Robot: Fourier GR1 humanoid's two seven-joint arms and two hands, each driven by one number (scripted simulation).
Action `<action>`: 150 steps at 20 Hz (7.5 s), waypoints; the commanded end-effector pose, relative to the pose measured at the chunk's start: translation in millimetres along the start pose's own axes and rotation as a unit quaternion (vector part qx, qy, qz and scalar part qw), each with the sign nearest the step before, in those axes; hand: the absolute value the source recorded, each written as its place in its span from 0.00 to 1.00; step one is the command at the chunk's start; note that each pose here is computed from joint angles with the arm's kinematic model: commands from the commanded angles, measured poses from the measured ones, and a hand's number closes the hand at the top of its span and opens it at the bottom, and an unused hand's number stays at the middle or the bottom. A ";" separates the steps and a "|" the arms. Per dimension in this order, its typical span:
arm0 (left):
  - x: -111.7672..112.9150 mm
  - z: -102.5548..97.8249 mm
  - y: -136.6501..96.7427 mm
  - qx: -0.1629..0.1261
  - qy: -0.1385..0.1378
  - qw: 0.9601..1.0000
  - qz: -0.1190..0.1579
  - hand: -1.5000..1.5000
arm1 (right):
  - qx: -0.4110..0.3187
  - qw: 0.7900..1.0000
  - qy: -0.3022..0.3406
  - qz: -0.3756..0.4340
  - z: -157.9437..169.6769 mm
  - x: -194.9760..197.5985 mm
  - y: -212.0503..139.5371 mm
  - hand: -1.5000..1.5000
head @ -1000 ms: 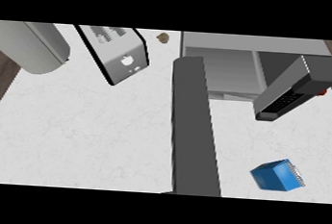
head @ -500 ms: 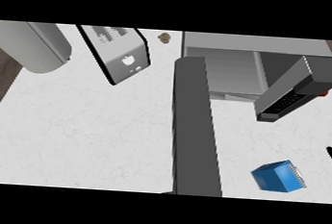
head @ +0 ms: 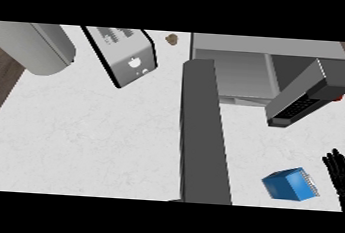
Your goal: Pick up the milk, place it into the microwave and close the microwave
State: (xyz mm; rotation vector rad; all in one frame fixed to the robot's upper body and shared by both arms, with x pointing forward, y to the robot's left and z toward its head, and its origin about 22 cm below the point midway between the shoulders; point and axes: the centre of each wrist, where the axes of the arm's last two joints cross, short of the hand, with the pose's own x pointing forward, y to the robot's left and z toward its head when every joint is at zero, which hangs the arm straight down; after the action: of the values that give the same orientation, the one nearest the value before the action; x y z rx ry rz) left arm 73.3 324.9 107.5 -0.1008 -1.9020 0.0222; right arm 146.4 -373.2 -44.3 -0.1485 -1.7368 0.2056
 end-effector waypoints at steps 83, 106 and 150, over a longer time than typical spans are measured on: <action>6.3 -9.4 24.5 -0.068 -0.027 0.996 0.057 0.00 | -0.084 0.984 -0.055 0.148 -288.7 32.8 68.0 1.00; 5.6 -36.2 32.7 -0.101 -0.036 0.993 0.046 0.00 | -0.159 0.969 -0.050 0.182 -303.1 61.2 25.8 1.00; -21.1 -57.1 36.7 -0.125 0.016 0.992 0.023 0.00 | -0.121 0.980 -0.075 0.141 -344.9 111.2 138.4 0.00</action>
State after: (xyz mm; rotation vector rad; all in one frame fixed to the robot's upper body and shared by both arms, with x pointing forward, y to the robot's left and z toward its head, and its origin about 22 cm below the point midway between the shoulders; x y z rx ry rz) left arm 134.8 360.5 109.0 -0.2991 -1.8759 -0.1824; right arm 461.5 -211.7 83.2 -0.6180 -1.8546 0.3280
